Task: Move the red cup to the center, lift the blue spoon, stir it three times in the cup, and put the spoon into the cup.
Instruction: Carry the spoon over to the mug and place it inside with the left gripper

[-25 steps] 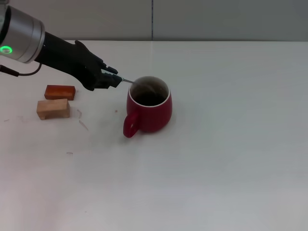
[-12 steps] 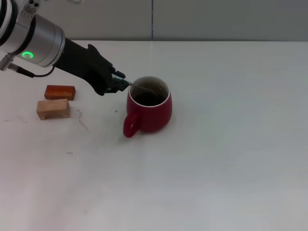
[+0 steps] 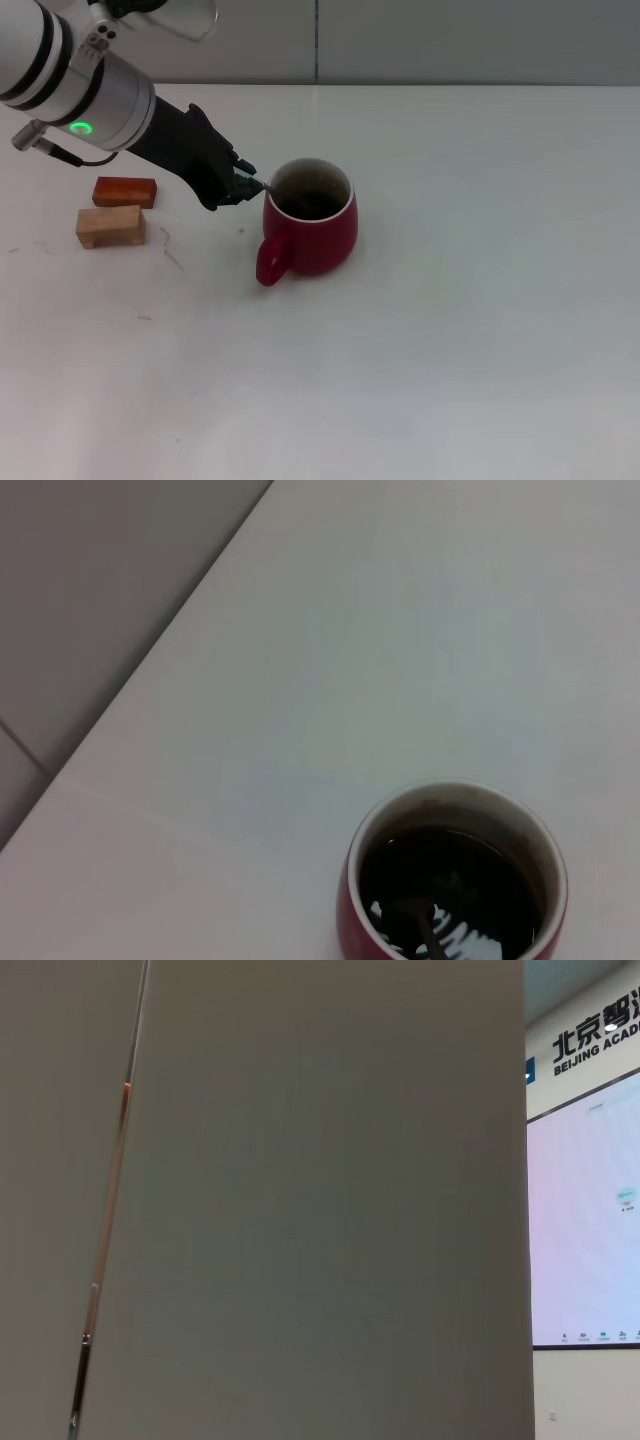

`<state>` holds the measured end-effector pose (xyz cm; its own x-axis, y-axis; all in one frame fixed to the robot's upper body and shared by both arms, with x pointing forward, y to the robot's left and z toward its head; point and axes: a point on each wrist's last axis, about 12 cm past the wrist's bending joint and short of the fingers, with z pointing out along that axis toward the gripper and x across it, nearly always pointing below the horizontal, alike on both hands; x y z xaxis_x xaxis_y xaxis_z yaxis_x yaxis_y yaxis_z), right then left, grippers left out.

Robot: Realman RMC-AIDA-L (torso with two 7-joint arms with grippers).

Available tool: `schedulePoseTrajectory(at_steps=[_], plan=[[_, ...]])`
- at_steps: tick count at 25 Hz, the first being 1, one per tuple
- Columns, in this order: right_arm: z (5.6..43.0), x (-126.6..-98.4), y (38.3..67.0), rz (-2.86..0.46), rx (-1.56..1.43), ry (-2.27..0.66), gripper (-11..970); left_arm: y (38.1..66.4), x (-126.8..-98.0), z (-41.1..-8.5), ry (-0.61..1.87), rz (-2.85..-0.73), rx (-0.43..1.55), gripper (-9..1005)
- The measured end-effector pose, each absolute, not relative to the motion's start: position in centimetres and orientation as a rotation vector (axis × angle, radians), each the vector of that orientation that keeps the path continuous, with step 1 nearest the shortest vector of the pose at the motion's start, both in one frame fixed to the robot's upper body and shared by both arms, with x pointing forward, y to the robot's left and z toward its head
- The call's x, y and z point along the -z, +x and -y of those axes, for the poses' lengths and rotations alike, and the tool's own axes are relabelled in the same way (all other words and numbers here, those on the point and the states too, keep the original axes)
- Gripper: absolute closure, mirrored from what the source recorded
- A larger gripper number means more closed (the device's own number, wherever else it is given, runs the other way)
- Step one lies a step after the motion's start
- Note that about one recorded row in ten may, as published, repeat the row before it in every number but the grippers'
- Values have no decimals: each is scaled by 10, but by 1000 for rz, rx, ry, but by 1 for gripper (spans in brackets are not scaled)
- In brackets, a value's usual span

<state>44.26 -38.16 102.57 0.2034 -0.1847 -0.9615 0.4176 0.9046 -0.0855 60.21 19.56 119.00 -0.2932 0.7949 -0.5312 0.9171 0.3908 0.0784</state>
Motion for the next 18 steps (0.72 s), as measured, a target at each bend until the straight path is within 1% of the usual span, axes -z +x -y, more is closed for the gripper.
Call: schedulePoseTrajectory(at_steps=[14, 18], plan=[[382, -1026, 443, -1299, 425, 211, 345, 596, -1190, -190, 1518, -2167, 357, 825], [381, -1026, 443, -1298, 423, 209, 345, 594, -1190, -186, 1522, -2148, 400, 824]])
